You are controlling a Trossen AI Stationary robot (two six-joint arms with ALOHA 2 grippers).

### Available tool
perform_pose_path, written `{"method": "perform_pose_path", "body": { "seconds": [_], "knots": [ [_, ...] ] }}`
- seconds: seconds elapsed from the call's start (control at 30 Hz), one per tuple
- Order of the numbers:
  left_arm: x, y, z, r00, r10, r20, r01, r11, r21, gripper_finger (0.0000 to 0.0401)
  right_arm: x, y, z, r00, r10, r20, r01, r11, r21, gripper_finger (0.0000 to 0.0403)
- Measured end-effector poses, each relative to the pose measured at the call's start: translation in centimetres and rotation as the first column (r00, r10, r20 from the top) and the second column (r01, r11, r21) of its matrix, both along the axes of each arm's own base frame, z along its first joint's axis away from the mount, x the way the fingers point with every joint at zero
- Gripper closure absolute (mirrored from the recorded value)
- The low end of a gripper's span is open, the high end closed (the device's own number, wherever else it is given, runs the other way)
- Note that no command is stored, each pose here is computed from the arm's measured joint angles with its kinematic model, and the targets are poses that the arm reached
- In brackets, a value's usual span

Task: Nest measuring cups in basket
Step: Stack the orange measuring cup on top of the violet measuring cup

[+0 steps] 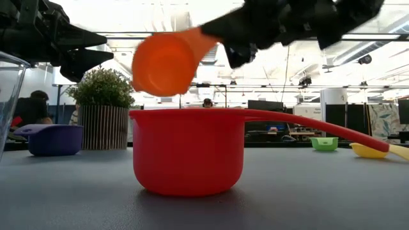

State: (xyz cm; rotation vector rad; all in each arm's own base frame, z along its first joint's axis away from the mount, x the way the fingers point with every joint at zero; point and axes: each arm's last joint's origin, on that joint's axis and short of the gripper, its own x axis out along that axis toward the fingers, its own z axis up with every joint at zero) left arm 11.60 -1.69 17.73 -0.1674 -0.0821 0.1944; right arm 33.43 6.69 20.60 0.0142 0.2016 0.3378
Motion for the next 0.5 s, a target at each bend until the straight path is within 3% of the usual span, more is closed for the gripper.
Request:
{"method": "perform_pose_path", "body": {
  "seconds": [0.2,0.37,0.5],
  "knots": [
    [0.0,0.0,0.0,1.0,0.0,0.0,0.0,1.0,0.0,0.0169,1.5,0.2,2.1,0.996,-0.004,-0.087,-0.002,0.998,-0.067,0.0394],
    [0.0,0.0,0.0,1.0,0.0,0.001,0.0,1.0,0.0,0.0169,1.9,-0.5,2.4,0.968,-0.221,-0.12,0.203,0.968,-0.147,0.0394],
    [0.0,0.0,0.0,1.0,0.0,0.0,0.0,1.0,0.0,0.0169,1.9,-1.8,2.0,0.946,-0.3,-0.123,0.282,0.948,-0.149,0.0394]
  ]
}}
